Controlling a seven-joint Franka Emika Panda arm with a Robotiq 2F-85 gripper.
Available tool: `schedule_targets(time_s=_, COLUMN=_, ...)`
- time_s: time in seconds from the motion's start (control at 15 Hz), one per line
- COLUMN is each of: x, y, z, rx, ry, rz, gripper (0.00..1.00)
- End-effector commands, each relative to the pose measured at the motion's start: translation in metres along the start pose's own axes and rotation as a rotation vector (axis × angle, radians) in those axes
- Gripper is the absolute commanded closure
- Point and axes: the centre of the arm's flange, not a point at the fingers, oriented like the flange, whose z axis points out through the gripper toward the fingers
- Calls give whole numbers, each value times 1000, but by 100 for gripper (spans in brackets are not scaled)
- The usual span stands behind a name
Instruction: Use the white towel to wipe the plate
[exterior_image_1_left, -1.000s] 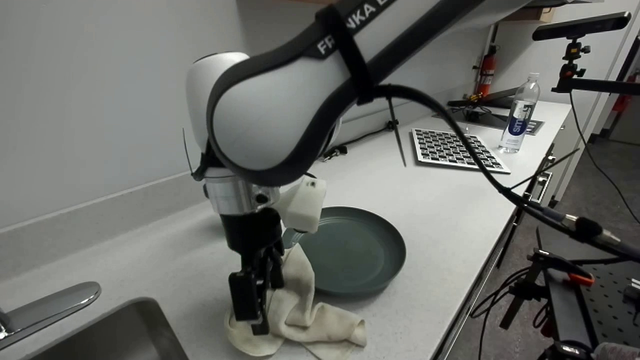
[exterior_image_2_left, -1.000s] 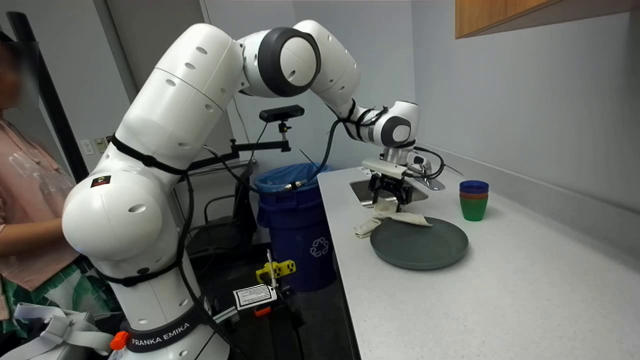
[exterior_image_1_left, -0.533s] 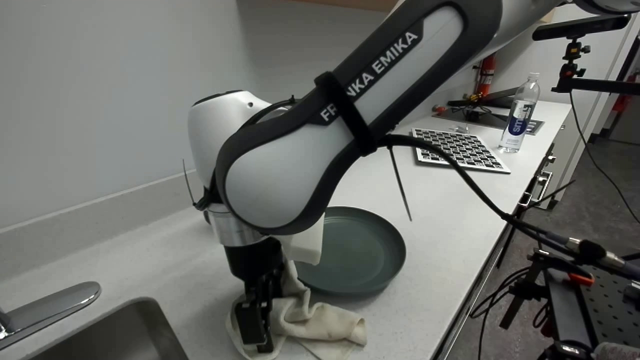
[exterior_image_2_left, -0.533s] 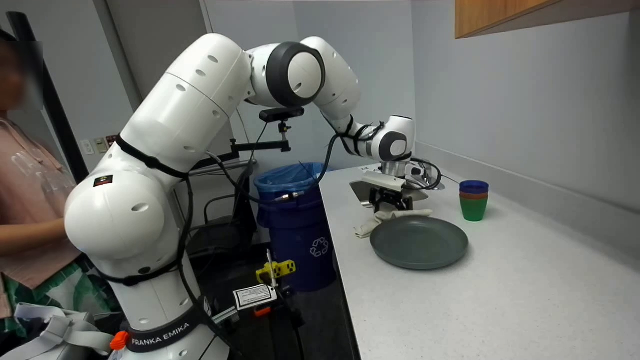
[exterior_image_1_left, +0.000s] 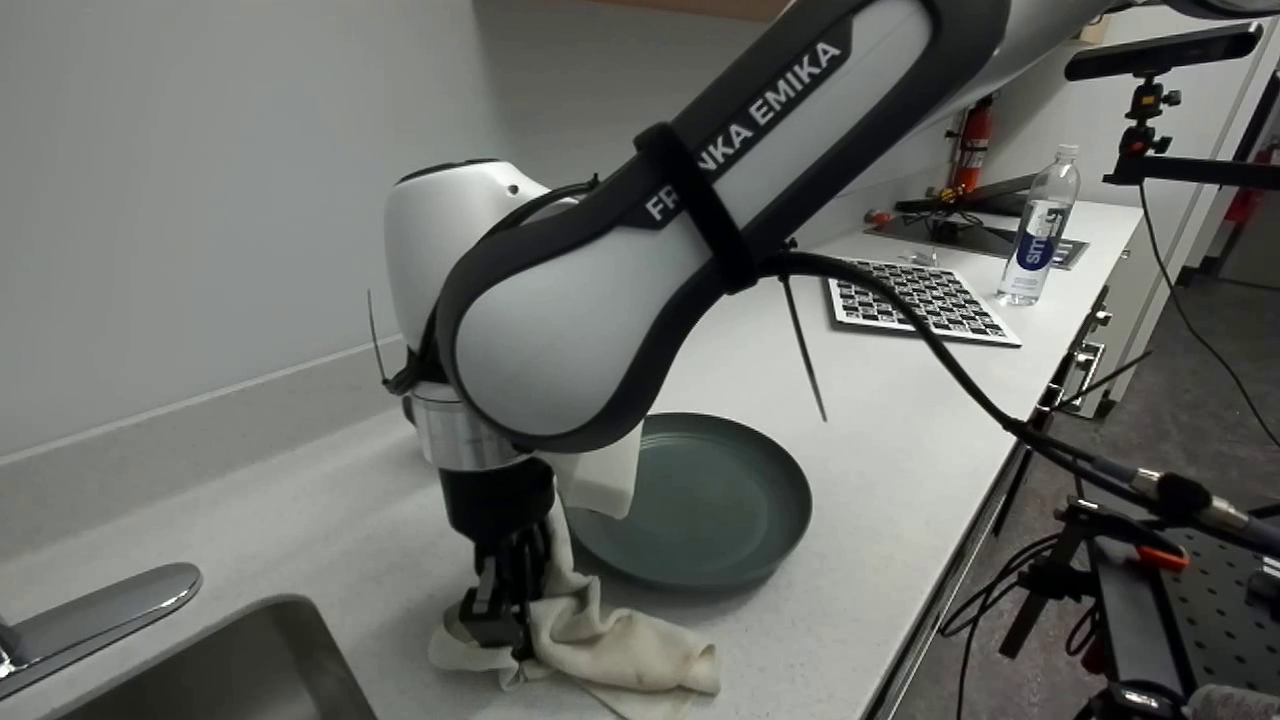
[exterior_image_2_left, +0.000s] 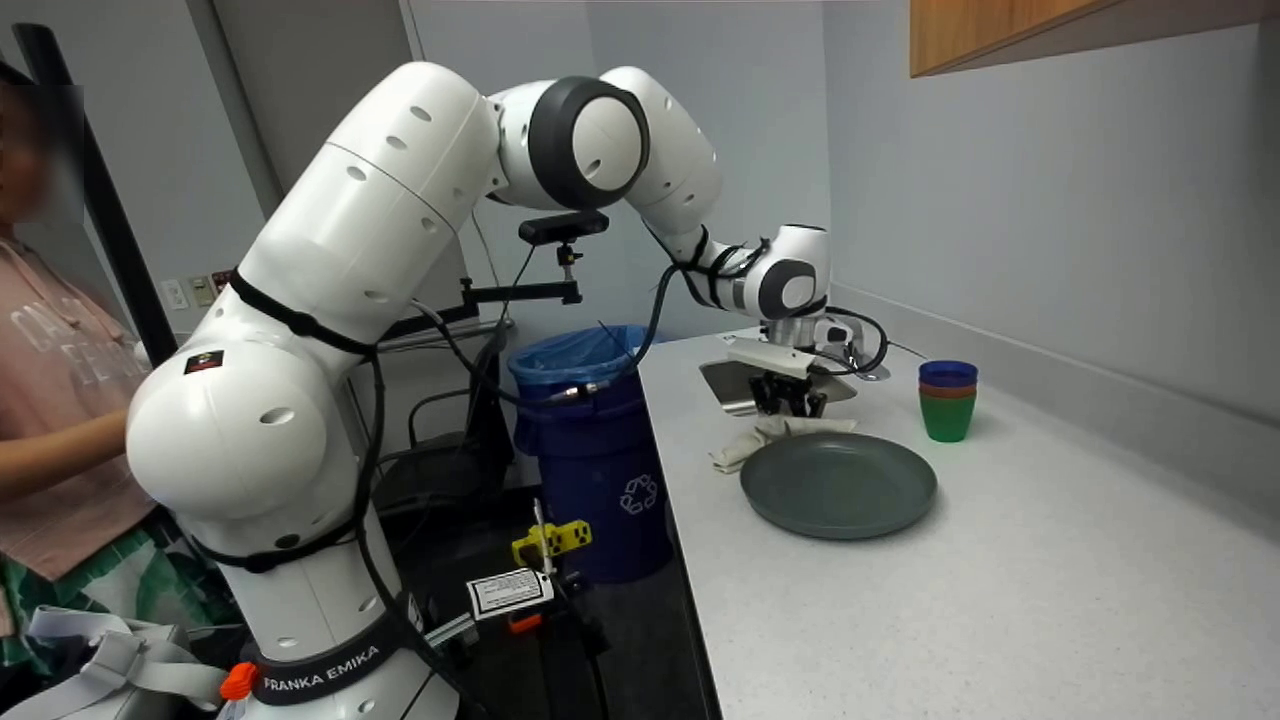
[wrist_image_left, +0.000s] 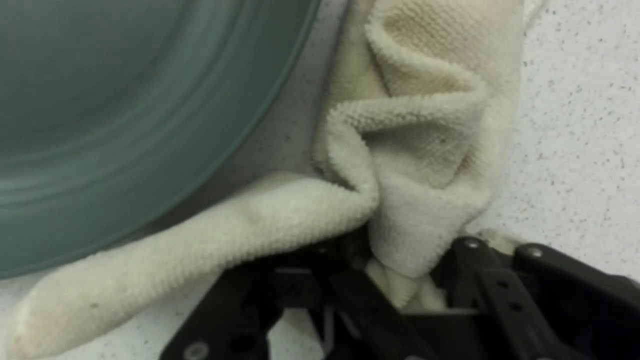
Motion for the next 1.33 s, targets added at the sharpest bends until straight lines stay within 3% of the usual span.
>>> schedule_targets(time_s=0.0, x=-23, y=-2, z=-17, rx=27, ry=72, rz=22, gripper=99)
schedule_targets(time_s=0.4, x=-77, y=-4, z=-57, rx=73, ry=195, rz=67, gripper=97)
schedule_targets(time_s=0.8, x=-138, y=6, z=-95, rx=24, ry=371, rz=203, gripper=97)
schedule_targets(time_s=1.27, x=-188, y=27, z=-112, rx=-154, ry=505, rz=451, gripper=97)
